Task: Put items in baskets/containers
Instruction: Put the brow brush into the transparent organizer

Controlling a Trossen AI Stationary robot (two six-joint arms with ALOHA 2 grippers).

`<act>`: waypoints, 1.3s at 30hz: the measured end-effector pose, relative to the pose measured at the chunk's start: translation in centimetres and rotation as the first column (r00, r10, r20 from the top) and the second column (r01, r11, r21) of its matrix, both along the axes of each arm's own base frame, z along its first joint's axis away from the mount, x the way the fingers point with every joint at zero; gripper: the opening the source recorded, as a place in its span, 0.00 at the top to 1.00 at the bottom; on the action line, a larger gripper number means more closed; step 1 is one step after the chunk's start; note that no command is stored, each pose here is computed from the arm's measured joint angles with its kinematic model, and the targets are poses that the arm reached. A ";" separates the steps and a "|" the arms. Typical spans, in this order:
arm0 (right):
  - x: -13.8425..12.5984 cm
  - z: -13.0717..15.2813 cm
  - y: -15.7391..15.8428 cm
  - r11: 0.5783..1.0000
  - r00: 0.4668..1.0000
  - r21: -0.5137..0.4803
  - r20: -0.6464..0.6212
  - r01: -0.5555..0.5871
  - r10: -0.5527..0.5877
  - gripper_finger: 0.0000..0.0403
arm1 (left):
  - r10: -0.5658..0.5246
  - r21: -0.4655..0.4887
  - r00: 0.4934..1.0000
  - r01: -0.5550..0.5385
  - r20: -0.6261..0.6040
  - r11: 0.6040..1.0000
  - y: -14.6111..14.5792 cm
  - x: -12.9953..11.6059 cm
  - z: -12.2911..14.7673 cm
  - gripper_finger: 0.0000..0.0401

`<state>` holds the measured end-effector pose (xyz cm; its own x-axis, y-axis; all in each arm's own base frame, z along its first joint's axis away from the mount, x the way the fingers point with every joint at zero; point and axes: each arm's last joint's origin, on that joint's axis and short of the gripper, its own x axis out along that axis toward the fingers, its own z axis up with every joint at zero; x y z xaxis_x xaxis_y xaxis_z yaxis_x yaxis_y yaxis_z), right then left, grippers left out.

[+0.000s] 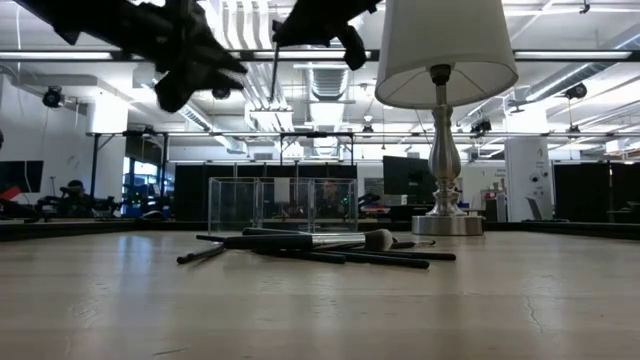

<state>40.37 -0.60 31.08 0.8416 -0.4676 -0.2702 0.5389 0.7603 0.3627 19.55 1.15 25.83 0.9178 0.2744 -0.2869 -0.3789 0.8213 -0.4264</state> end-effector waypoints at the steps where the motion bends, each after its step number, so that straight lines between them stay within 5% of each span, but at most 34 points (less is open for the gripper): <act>1: -0.1 -0.4 0.2 1.000 0.999 -0.010 -0.024 0.021 -0.021 0.97 | 0.014 -0.007 1.000 -0.014 -0.012 1.000 0.0 -0.3 0.0 0.65; 14: -1.4 -6.7 1.8 0.984 0.986 -0.067 0.037 0.168 -0.165 0.96 | 0.009 -0.055 0.997 -0.013 -0.075 0.998 -0.6 -2.9 -0.1 0.59; 21: 1.4 -10.8 1.8 0.988 0.992 -0.107 -0.039 0.115 -0.119 0.96 | 0.008 -0.051 0.991 -0.015 -0.133 0.999 -0.6 -3.1 -0.6 0.59; 39: 3.5 -13.4 0.8 0.981 0.974 -0.156 -0.176 0.117 -0.145 0.96 | 0.002 -0.040 0.976 -0.011 -0.219 0.999 -0.6 -3.5 -1.4 0.59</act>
<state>43.91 0.22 17.72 0.7119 -0.6157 -0.3378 0.6848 0.7153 0.1393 16.08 0.57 24.46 0.8299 0.2639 -0.4916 -0.4718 0.8023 -0.3657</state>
